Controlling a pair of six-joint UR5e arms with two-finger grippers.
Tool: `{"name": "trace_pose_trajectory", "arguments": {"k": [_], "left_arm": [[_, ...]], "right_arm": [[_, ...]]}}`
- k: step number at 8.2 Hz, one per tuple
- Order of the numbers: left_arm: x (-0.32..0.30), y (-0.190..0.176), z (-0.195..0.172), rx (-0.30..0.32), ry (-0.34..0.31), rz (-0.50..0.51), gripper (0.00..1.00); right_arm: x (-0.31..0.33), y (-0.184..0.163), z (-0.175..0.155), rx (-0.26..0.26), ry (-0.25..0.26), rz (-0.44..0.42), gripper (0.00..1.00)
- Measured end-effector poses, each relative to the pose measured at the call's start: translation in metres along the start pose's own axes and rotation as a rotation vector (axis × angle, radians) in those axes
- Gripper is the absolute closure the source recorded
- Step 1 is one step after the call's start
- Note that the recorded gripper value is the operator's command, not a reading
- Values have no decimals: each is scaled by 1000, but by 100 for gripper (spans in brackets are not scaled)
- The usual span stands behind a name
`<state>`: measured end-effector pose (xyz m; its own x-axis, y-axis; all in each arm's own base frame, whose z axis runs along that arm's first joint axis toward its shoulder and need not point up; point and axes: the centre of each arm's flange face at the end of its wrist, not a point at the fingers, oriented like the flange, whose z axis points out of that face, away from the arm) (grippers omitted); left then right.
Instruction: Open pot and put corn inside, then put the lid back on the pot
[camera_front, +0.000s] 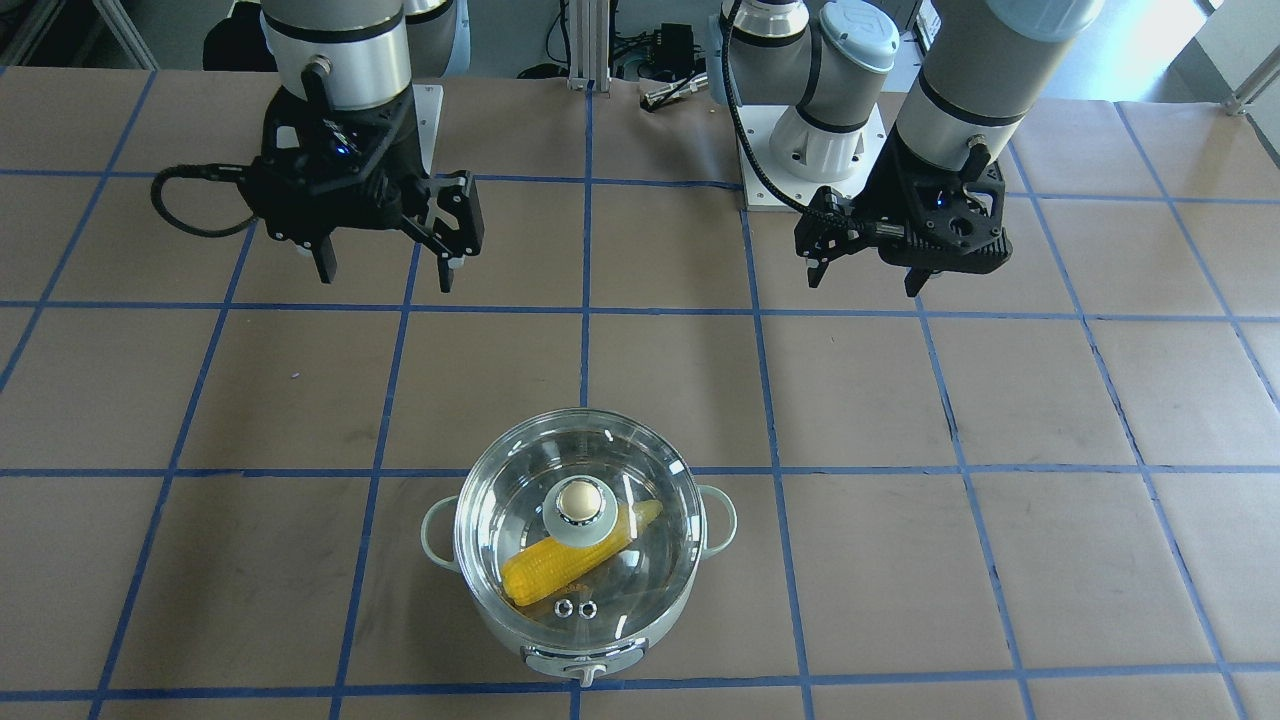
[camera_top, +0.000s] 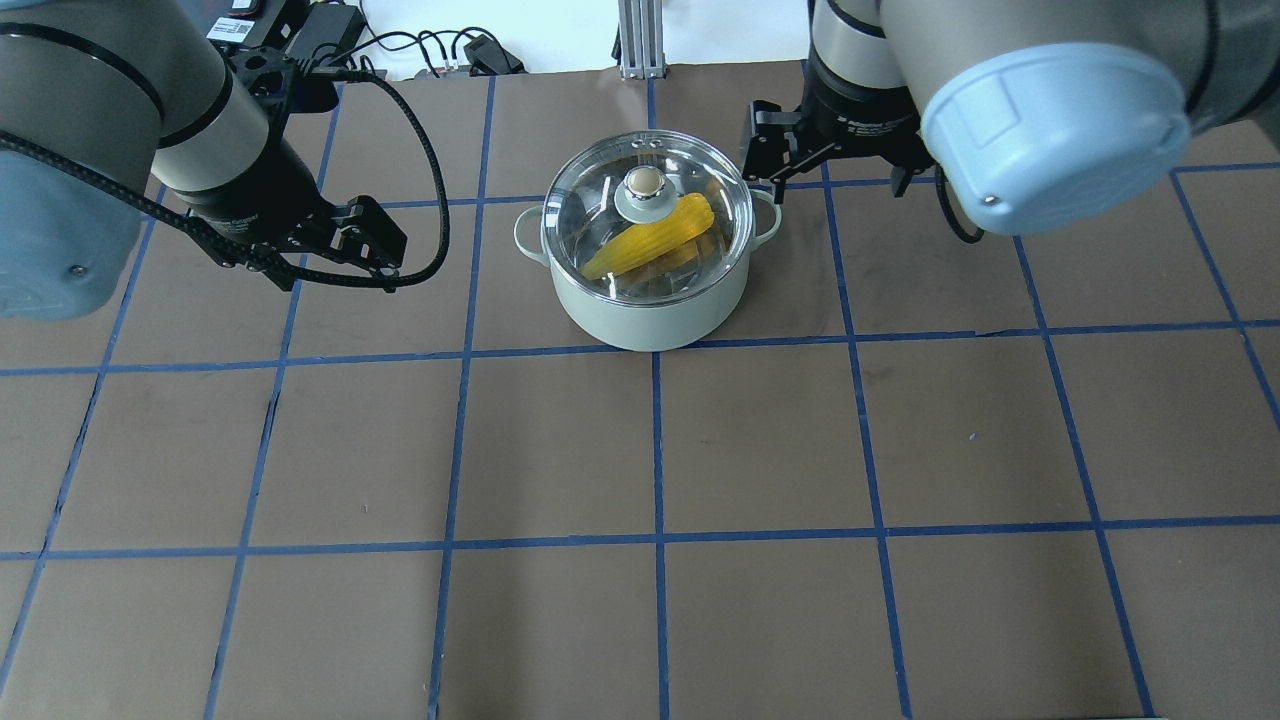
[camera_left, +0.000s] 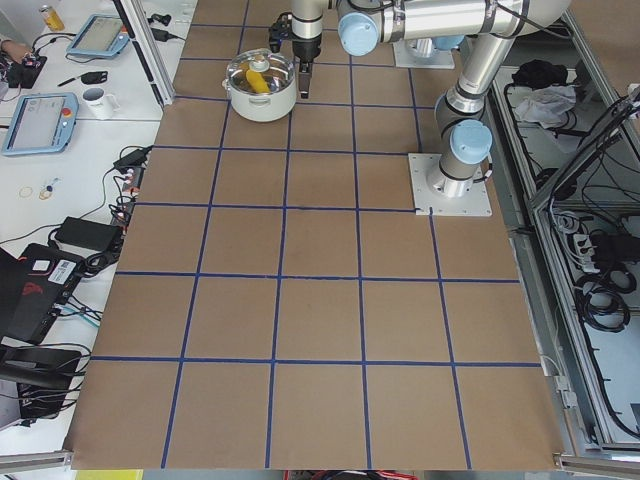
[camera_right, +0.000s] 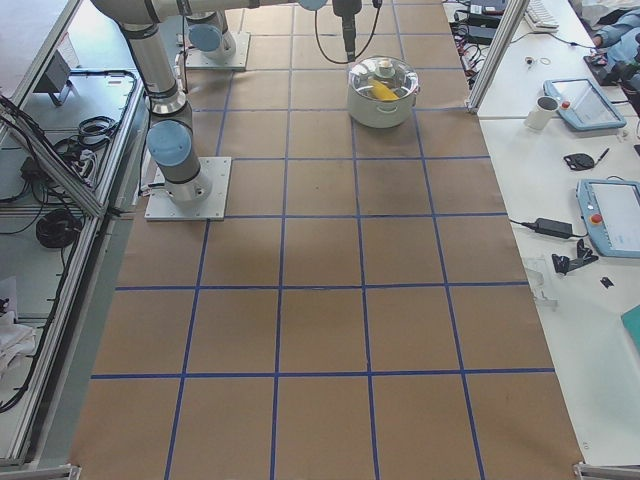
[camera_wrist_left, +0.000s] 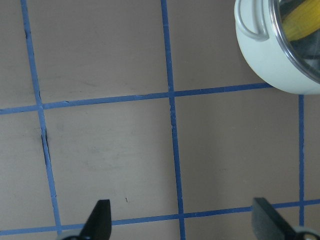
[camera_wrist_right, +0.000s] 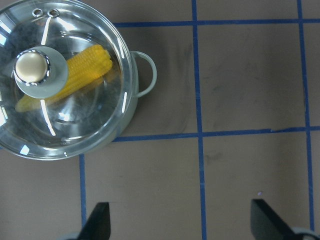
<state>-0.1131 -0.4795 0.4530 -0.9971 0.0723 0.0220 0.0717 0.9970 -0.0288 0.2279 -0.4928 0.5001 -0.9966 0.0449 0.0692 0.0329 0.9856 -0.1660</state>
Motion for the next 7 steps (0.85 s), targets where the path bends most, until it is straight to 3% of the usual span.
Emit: {"name": "trace_pose_trajectory", "arguments": {"k": [5, 7], "left_arm": [[0, 0, 0, -1, 0, 0, 0], [0, 0, 1, -1, 0, 0, 0]], "right_arm": [[50, 11, -16, -41, 1, -48, 0], [49, 10, -15, -46, -44, -54, 0]]}}
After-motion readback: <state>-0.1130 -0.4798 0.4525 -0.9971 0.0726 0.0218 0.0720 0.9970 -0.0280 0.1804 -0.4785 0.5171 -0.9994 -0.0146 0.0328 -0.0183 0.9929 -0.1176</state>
